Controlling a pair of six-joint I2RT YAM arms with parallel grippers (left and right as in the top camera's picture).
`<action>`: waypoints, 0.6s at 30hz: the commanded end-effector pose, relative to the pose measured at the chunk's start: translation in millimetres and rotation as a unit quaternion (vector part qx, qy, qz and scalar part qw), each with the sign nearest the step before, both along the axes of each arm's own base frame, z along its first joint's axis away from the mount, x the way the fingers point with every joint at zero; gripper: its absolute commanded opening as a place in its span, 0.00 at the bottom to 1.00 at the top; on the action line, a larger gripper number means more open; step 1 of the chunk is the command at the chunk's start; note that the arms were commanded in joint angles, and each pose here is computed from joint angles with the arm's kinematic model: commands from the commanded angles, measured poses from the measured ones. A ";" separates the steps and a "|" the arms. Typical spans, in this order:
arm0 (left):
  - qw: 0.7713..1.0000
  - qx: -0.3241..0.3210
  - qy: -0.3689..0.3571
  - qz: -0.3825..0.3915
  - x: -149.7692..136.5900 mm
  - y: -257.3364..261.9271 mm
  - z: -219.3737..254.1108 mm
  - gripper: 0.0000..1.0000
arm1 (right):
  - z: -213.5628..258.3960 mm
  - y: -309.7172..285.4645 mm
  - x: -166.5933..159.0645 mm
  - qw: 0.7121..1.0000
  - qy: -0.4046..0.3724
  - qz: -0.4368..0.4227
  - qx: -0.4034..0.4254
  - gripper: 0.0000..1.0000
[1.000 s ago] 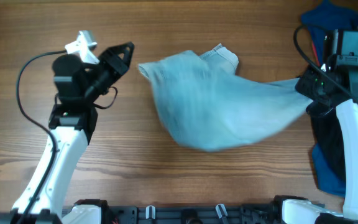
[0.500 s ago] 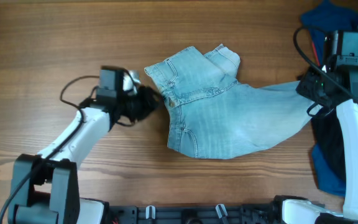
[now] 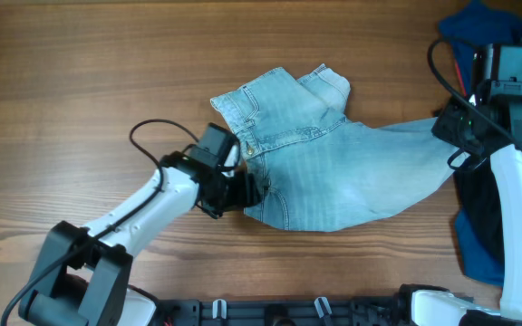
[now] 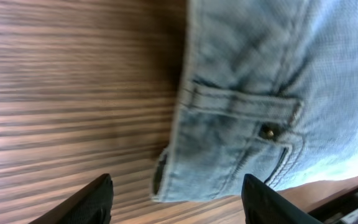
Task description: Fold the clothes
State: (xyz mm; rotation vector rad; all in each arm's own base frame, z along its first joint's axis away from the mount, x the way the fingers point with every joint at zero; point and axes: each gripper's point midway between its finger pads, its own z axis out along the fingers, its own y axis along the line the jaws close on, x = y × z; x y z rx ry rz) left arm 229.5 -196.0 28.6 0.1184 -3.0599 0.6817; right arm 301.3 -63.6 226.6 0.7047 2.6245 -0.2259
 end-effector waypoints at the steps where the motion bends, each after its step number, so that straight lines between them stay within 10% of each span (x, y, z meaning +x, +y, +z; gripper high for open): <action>1: 0.999 0.023 -0.024 -0.032 -2.4 -5.3 -8.3 0.67 | 11.6 -6.7 1.8 1.000 -0.014 -0.006 -0.017 0.04; 8: 0.999 -0.009 -0.004 -0.041 -8.5 -16.5 -8.1 0.52 | 11.5 -6.7 1.6 1.000 -0.013 -0.005 -0.017 0.04; 12: 0.995 -0.051 0.015 -0.087 -25.0 -33.9 -4.1 0.04 | 11.5 -6.7 1.6 1.000 -0.013 -0.005 -0.017 0.04; 18: 0.992 -0.070 -0.014 -0.105 -21.3 -33.5 16.4 0.04 | 11.2 -6.7 0.8 1.000 -0.011 -0.005 -0.017 0.04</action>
